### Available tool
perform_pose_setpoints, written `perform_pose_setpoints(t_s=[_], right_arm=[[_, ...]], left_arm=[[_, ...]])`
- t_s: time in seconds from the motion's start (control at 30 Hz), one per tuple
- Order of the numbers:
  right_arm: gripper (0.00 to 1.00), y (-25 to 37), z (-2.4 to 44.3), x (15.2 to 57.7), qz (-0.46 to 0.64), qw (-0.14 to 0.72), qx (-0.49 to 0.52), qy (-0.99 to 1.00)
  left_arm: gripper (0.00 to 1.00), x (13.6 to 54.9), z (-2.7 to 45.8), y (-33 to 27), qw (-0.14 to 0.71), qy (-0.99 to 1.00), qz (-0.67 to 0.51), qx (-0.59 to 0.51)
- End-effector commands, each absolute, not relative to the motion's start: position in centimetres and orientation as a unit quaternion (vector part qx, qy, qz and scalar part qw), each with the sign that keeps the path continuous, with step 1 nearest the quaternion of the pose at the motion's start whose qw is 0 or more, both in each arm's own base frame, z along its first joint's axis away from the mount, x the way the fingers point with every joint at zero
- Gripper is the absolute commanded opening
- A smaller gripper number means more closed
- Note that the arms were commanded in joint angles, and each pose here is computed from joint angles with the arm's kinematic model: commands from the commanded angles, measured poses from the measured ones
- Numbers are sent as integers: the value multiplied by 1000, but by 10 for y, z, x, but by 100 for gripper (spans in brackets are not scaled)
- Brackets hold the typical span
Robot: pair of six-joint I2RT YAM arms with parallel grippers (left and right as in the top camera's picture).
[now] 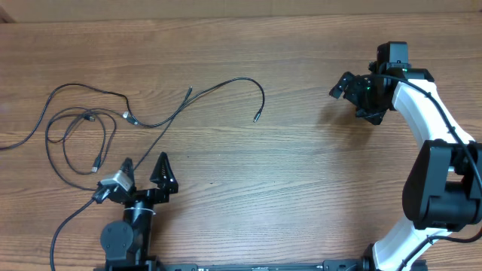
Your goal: Untangle cables
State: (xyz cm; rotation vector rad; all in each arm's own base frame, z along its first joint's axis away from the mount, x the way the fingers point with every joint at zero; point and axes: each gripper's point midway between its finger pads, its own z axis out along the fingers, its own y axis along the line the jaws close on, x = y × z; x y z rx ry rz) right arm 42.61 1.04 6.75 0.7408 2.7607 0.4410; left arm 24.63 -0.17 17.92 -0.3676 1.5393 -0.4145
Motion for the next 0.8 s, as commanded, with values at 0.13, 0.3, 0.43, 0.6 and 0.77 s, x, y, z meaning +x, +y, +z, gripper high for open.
perform_pose_setpoints(t_s=[0.13,0.3,0.43,0.6,0.77], right_arm=[[100,10,83,432,154,145,251,945],[100,10,83,432,154,145,251,945],[100,10,83,432,154,145,251,945],[100,10,83,432,154,145,251,945],[100,10,83,432,153,145,251,945]], left_arm=[[100,246,178,-2,687,684,-185,-161],[100,246,157,-1,658,711,-176,-172],[100,246,158,5,661,709,-168,-181],[99,246,157,12,663,706,-158,-191],[99,246,157,12,663,706,-158,-191]])
